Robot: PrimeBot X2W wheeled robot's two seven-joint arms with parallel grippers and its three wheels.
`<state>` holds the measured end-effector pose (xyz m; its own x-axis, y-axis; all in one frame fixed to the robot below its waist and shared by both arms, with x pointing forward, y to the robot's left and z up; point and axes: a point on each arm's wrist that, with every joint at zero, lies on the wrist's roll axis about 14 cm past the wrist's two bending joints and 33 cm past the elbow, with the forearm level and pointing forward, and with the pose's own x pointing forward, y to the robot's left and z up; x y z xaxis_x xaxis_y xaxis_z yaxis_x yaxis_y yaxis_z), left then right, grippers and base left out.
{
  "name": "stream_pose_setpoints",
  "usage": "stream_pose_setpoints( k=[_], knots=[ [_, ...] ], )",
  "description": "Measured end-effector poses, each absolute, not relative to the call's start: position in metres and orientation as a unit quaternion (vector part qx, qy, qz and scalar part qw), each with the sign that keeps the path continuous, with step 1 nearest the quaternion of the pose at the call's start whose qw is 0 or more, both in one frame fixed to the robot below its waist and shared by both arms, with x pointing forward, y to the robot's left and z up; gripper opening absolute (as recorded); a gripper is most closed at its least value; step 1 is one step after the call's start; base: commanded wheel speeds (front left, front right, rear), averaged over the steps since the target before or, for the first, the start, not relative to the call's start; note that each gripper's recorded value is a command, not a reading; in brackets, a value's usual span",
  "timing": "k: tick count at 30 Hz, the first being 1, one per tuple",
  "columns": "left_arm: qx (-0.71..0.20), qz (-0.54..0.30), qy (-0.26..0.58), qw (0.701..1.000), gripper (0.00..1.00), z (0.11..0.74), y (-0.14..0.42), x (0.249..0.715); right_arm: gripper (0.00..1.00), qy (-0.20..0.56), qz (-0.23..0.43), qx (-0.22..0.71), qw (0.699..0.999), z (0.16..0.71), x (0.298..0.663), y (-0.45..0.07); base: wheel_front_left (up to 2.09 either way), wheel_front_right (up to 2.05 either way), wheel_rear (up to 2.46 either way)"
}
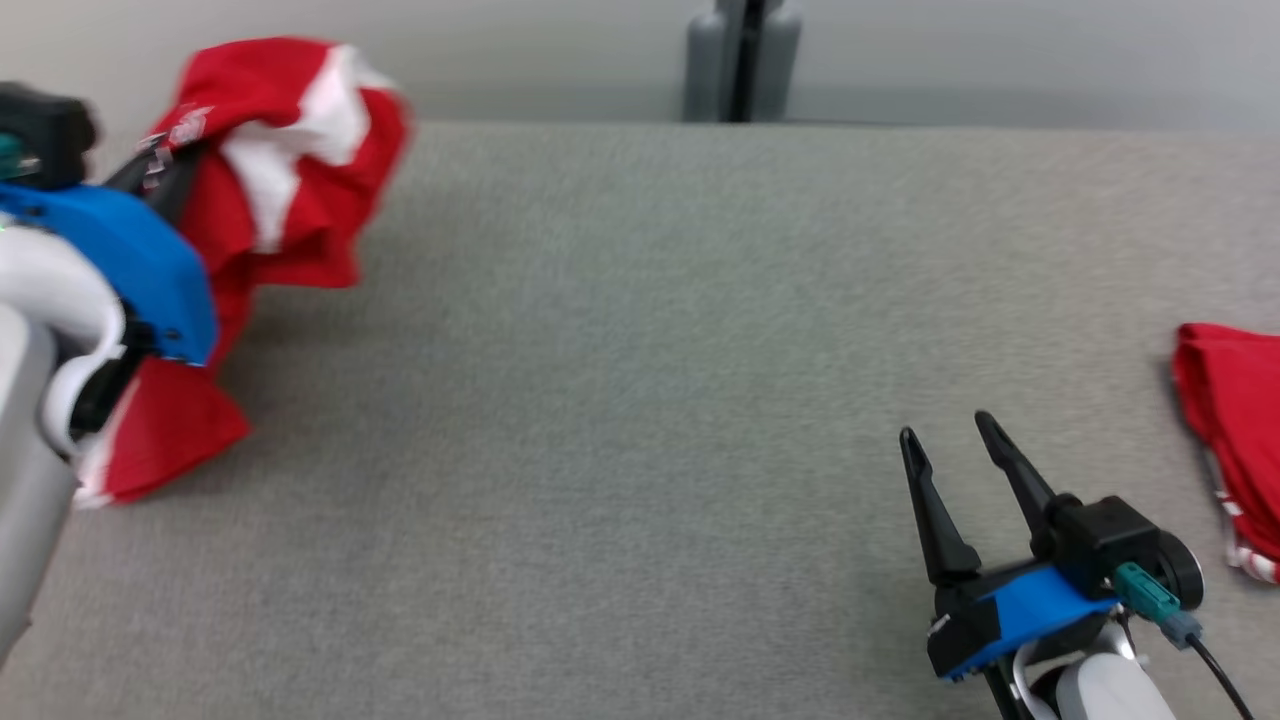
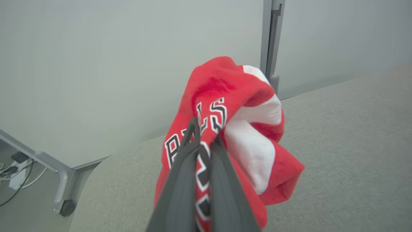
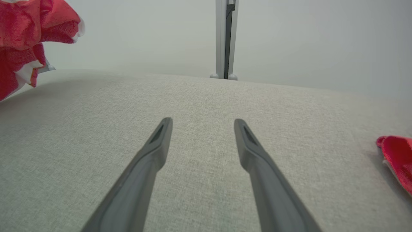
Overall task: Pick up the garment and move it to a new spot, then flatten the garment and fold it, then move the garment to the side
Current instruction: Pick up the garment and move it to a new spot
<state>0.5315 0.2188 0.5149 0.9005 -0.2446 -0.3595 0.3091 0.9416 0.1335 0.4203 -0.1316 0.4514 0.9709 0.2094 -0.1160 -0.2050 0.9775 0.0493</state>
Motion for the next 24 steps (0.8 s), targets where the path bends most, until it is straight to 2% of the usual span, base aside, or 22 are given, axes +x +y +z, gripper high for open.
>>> stream_pose_setpoints(
  k=[5, 11, 13, 18, 21, 24],
  knots=[
    [0.099, -0.263, 0.081, 0.956, 0.00, 0.581, 0.125, 0.524, 1.00, 0.047, 0.053, 0.030, 0.997, 0.462, 0.395, -0.166, 0.00, 0.00, 0.00],
    [0.075, -0.416, 0.030, 0.906, 0.00, 0.604, 0.006, 0.483, 1.00, 0.028, -0.017, 0.042, 0.999, 0.470, 0.369, -0.210, 0.00, 0.00, 0.00],
    [0.058, -0.458, 0.050, 0.885, 0.00, 0.586, -0.024, 0.463, 1.00, 0.028, -0.036, 0.041, 0.998, 0.469, 0.362, -0.222, 0.00, 0.00, 0.00],
    [0.028, -0.527, 0.181, 0.830, 0.00, 0.492, -0.064, 0.404, 1.00, 0.046, -0.055, 0.048, 0.996, 0.456, 0.354, -0.232, 0.00, 0.00, 0.00],
    [0.048, -0.520, 0.246, 0.816, 0.00, 0.440, -0.055, 0.392, 1.00, 0.055, -0.058, 0.052, 0.995, 0.449, 0.353, -0.233, 0.00, 0.00, 0.00],
    [0.062, -0.504, 0.280, 0.815, 0.00, 0.406, -0.044, 0.391, 1.00, 0.057, -0.059, 0.054, 0.995, 0.446, 0.356, -0.233, 0.00, 0.00, 0.00]
  ],
)
